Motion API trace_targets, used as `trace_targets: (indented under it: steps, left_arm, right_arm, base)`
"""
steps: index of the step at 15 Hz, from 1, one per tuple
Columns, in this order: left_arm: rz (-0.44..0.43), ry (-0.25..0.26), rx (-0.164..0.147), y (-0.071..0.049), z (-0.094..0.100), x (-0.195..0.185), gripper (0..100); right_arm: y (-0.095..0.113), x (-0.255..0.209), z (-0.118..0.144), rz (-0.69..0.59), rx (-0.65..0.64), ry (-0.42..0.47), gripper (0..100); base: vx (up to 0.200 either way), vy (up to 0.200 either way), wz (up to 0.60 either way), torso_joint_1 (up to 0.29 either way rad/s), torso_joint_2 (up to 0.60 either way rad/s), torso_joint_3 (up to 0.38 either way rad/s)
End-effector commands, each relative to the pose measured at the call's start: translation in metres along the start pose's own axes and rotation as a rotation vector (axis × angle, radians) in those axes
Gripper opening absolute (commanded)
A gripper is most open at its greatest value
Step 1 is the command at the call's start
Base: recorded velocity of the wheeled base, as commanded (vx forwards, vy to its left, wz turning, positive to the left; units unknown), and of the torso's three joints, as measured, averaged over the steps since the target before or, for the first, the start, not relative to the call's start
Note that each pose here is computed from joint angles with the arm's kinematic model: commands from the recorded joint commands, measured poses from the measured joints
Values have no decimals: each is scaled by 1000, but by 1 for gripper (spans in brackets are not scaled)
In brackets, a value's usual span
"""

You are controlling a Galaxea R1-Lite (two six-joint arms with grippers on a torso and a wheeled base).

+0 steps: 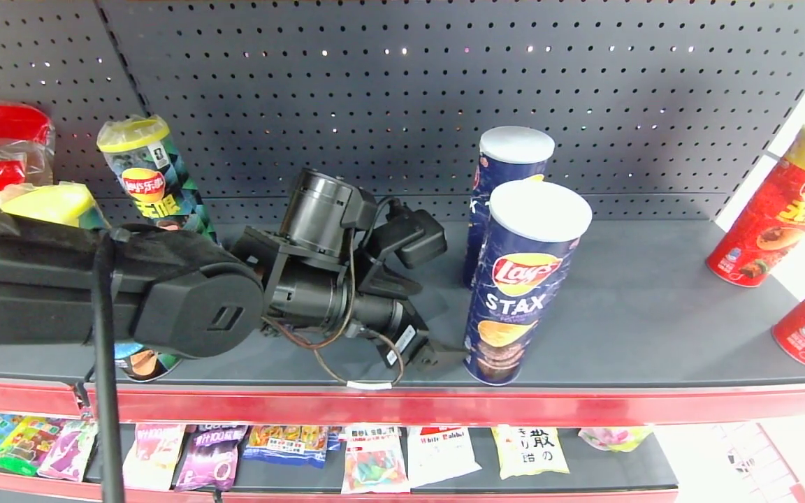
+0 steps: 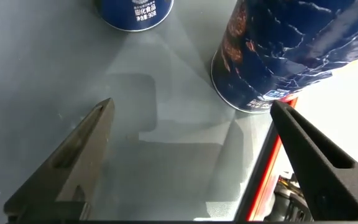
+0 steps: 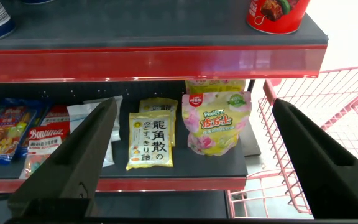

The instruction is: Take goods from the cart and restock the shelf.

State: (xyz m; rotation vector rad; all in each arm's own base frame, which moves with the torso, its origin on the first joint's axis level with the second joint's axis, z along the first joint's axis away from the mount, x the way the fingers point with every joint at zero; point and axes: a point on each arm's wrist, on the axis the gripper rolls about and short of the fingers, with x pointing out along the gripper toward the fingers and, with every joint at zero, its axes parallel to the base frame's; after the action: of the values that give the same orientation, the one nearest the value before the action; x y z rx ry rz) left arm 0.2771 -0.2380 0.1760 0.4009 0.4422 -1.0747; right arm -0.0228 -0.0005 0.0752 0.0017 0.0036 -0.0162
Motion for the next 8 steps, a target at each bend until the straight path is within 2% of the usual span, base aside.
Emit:
trace_targets:
  steps: [1,5,8]
  left_arm:
    - [1,-3,1,0,1,-1,100]
    - [13,-17,3,-4,3,-17,100]
    - [105,-95,1,-26,-6,-110,100]
  right_arm:
    - [0,0,0,-1,0,1,100]
    - [0,0,0,1,0,-1,100]
    - [0,0,0,1,0,1,100]
  base:
    - [0,0,0,0,0,0]
    - [0,0,0,0,0,0]
    - [0,0,0,0,0,0]
